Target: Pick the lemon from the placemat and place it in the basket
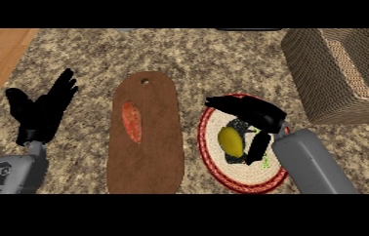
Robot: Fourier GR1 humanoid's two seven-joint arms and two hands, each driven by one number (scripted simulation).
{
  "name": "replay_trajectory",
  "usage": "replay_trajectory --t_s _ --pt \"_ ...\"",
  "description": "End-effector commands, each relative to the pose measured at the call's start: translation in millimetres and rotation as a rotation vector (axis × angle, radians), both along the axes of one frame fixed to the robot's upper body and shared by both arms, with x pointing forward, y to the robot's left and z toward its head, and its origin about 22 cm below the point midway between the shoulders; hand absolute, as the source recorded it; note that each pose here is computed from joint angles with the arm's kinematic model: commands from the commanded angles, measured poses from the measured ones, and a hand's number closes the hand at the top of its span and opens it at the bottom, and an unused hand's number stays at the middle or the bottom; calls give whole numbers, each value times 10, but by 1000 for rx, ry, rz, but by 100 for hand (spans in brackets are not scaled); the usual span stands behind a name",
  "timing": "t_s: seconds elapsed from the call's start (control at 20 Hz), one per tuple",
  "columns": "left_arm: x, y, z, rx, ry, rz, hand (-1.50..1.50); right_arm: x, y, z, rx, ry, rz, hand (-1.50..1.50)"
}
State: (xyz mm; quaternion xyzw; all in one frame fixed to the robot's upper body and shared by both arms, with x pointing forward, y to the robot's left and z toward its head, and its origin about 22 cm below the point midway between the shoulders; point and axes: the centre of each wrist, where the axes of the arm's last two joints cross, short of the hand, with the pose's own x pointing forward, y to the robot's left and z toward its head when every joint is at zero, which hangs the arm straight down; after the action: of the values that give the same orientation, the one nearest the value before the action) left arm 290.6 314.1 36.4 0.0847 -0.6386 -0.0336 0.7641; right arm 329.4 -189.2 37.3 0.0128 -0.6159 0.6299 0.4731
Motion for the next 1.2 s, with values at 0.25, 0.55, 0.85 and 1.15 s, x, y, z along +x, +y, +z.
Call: replay_trajectory --t_s 0.25,0.55,0.85,1.15 --pt "15 -128 4 1 3 3 0 129 -93 -48 -8 0 22 -150" --pt "-20 -106 37 4 -4 12 0 91 -251 -244 10 48 74 -150" --pt "14 74 -132 9 11 6 0 -14 -301 -421 22 44 101 -150" --pt "-87 -232 5 -9 5 21 0 -292 -24 -409 -32 -8 50 -150"
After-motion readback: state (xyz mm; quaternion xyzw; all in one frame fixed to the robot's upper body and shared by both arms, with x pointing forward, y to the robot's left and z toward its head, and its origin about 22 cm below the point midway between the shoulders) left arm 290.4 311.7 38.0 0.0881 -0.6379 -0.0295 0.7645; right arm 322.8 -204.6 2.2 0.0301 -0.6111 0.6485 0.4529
